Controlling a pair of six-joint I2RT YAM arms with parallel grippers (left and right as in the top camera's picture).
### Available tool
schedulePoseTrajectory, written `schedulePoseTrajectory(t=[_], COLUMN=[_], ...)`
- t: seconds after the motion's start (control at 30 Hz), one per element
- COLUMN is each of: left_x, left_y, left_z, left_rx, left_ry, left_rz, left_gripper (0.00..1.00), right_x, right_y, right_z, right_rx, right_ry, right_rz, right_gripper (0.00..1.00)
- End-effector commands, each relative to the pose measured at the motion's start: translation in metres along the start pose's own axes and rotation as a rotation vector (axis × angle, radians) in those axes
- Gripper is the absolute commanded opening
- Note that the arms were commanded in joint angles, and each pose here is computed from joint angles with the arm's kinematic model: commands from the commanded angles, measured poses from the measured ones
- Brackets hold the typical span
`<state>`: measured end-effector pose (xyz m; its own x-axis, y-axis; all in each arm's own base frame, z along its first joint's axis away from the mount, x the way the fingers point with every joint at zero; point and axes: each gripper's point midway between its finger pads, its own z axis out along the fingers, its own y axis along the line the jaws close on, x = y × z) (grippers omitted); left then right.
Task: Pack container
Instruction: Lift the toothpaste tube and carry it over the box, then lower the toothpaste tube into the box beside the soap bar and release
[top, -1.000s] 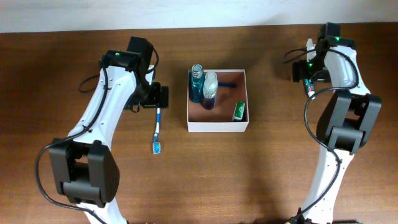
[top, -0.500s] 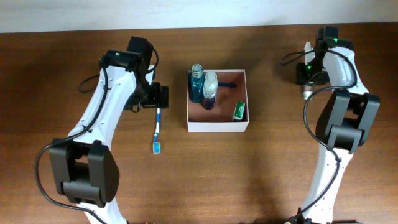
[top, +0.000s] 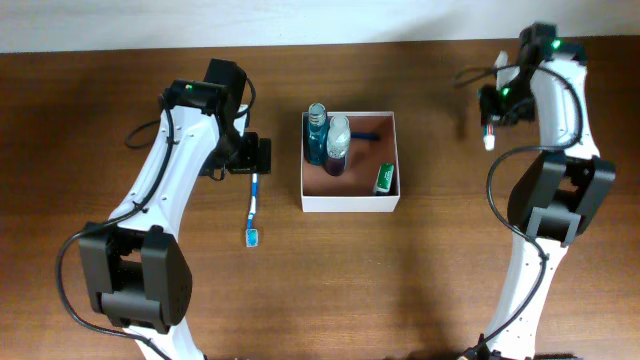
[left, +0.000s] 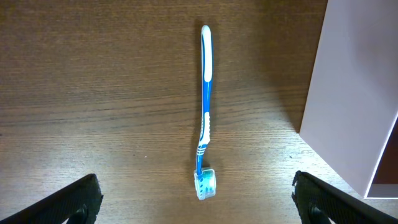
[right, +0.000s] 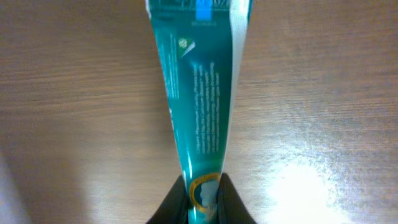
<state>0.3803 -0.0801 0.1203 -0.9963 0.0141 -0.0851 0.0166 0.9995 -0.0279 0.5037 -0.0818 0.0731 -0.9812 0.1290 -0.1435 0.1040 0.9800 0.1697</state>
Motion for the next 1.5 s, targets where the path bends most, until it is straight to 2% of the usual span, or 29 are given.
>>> schedulePoseTrajectory(t=[0.0,0.1,0.2,0.23,0.43,0.63,0.8,0.93,1.47], left_x=[0.0,0.0,0.0,0.0,0.0,0.0,0.0,0.0,0.0], left_y=[0.0,0.0,0.0,0.0,0.0,0.0,0.0,0.0,0.0], left_z=[-0.004,-0.004,-0.004,-0.004,-0.004,-0.004,-0.004,-0.004,-0.004], left_rx=[0.002,0.002,0.002,0.002,0.002,0.002,0.002,0.002,0.002], left_ry=[-0.013,-0.013,-0.013,-0.013,-0.013,-0.013,-0.013,-0.013,-0.013], left_rz=[0.002,0.001,0.001,0.002,0.001,0.002,0.002,0.001,0.002], left_gripper=[0.99,0.99,0.99,0.99,0.99,0.99,0.99,0.99,0.99], right_x=[-0.02,-0.007,0.008,0.009,0.027,0.053,0.06,0.066,0.065], right_y=[0.052,0.082,0.103,0.114,0.19,0.252,0.257,0.269,0.265], right_z=[-0.075,-0.106,-0.118,-0.118,-0.112,-0.103,-0.089,-0.088,-0.086], right_rx=[-0.227,-0.301,-0.31,-0.322,-0.392,-0.402,-0.231,-0.234,-0.172], right_ry=[-0.142,-0.131,-0.094,-0.091,-0.024,0.029,0.028,0.04,0.077], right_rz=[-0.009,-0.032,-0.057,-0.077,-0.122,-0.244,-0.236,-0.223,0.303], right_gripper=[0.08,0.08,0.07,0.04,0.04,0.04,0.04,0.04,0.04])
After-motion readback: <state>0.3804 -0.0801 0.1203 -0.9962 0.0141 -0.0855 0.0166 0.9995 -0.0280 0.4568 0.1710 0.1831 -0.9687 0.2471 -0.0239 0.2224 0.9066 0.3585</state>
